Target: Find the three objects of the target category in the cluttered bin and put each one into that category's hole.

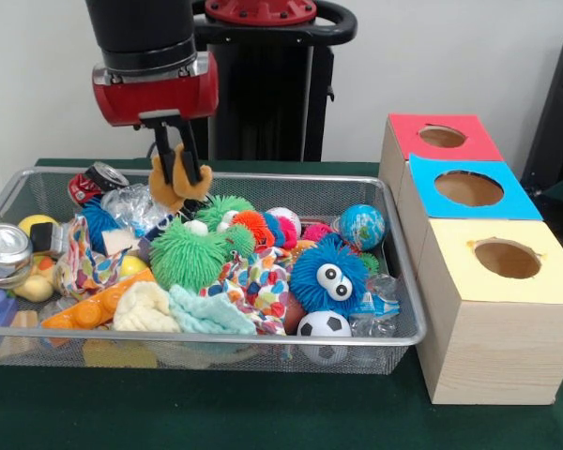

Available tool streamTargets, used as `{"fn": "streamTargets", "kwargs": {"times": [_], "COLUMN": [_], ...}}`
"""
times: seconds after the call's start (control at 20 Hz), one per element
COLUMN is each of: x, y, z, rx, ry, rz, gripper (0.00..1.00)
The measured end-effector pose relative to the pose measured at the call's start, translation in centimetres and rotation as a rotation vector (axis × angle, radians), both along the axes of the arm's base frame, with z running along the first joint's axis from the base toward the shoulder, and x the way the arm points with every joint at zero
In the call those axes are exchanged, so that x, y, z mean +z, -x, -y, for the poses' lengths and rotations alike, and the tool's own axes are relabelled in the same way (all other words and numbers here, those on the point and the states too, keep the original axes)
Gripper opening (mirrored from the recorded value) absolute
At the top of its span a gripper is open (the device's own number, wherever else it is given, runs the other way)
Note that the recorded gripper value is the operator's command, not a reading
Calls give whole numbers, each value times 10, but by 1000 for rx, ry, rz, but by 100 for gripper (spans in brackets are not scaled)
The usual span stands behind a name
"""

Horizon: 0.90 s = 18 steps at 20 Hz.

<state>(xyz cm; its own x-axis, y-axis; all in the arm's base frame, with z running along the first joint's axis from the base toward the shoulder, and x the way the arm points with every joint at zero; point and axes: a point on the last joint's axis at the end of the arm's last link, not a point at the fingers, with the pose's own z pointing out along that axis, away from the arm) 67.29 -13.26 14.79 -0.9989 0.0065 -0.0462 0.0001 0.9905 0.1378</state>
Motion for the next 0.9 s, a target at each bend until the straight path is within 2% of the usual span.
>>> {"fn": "streamTargets", "kwargs": {"times": [0.35,0.4,0.5,0.75,0.9], "x": [1,2,4,8,11], "y": [-9,-15,-20,-33,-38], "z": [0,-2,-5,-11,-15], "rx": [-12,-14,-14,-13,-9], "ry": [-2,-7,-13,-33,-45], "rz": [112,153,197,272,295], "gripper": [0,0,0,0,0]}}
